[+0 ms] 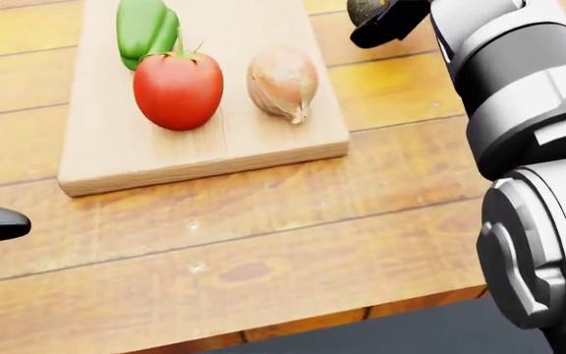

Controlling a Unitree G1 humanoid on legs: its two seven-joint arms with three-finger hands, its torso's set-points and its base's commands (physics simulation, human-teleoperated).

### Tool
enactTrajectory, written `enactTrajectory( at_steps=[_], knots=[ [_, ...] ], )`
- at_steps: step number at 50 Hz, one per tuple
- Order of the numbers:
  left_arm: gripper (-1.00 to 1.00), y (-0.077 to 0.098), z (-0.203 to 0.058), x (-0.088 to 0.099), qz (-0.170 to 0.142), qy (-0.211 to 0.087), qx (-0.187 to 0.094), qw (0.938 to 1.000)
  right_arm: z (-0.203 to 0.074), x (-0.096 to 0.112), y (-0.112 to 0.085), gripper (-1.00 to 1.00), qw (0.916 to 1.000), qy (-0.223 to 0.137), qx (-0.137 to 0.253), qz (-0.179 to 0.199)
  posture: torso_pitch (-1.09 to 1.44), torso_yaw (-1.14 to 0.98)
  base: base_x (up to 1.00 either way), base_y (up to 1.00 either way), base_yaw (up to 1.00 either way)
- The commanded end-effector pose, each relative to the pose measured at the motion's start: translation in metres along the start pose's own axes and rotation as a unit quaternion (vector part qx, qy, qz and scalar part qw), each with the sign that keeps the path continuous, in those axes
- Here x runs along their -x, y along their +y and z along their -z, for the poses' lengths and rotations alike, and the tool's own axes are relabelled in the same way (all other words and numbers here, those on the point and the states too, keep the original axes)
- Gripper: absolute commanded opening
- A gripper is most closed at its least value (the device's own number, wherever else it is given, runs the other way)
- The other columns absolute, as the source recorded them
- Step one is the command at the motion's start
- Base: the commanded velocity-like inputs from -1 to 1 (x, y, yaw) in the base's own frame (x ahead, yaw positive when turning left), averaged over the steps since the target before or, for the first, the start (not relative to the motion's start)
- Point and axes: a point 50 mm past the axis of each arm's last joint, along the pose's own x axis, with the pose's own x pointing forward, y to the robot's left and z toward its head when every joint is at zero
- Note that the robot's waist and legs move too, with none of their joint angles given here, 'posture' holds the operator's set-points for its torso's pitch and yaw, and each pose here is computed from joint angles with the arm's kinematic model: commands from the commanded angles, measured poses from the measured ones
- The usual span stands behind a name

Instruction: Place the avocado, onion, tomato and bell pepper on the cutting board.

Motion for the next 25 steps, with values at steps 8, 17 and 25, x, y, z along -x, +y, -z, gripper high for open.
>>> enactTrajectory(
  at_steps=[8, 17, 25],
  knots=[
    [1.00, 0.006, -0.012, -0.001, -0.023, -0.034, -0.010, 0.9991, -0.035, 0.011, -0.028, -0.50, 0.9969, -0.063, -0.004, 0.046, 0.34, 0.00, 0.00, 0.00, 0.00],
    [1.00, 0.006, -0.009, 0.001, -0.024, -0.031, -0.010, 0.9992, -0.054, 0.015, -0.019, -0.51, 0.9955, -0.089, -0.009, 0.033, 0.34, 0.00, 0.00, 0.00, 0.00],
    [1.00, 0.007, -0.009, 0.002, -0.026, -0.030, -0.007, 0.9992, -0.065, 0.018, -0.011, -0.52, 0.9941, -0.105, -0.017, 0.020, 0.34, 0.00, 0.00, 0.00, 0.00]
  ],
)
